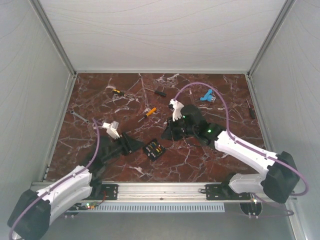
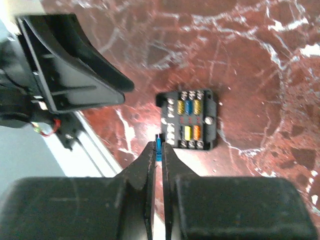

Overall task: Snap on the fuse box
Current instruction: Pick up the fuse from the center of the board, then install the fuse at the fuse box base.

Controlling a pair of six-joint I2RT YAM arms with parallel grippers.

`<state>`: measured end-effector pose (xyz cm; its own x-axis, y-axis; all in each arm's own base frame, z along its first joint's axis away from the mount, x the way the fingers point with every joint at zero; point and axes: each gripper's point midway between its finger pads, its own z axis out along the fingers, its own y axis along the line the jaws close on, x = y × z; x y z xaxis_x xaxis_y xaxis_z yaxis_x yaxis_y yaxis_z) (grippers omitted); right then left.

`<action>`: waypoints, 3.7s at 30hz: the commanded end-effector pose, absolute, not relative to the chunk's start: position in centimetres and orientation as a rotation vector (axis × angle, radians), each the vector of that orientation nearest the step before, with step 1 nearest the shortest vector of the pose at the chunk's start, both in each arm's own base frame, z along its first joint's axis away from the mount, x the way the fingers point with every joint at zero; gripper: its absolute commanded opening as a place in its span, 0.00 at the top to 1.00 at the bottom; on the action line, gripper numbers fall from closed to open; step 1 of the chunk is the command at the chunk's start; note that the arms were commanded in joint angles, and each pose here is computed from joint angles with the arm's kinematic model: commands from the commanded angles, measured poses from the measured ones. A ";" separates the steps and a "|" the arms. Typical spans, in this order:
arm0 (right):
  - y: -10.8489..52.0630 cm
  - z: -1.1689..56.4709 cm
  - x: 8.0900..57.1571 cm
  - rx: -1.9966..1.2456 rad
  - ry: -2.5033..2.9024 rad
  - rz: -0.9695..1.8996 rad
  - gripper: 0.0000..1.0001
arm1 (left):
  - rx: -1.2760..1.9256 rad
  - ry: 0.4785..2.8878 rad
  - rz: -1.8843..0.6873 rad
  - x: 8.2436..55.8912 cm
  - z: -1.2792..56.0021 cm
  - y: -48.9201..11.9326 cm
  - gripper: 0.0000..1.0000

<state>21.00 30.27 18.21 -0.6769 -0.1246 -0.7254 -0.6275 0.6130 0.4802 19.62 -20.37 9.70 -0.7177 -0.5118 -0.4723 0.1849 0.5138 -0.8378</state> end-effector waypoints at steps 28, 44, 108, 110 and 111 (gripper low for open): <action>33.9 6.9 19.1 -1.189 2.531 0.359 1.00 | -0.104 2.384 -1.339 22.0 4.3 -21.4 0.63; 33.7 5.6 19.2 -1.231 2.564 0.229 1.00 | -0.136 2.421 -1.402 21.4 3.3 -21.4 0.67; 34.0 5.9 20.1 -1.152 2.512 0.143 0.80 | -0.166 2.418 -1.464 20.9 3.3 -21.5 0.64; 34.0 6.6 20.1 -1.141 2.492 0.163 0.78 | -0.165 2.417 -1.465 21.0 3.3 -21.5 0.64; 34.0 7.0 20.1 -1.134 2.481 0.172 0.78 | -0.164 2.417 -1.465 20.9 3.3 -21.5 0.64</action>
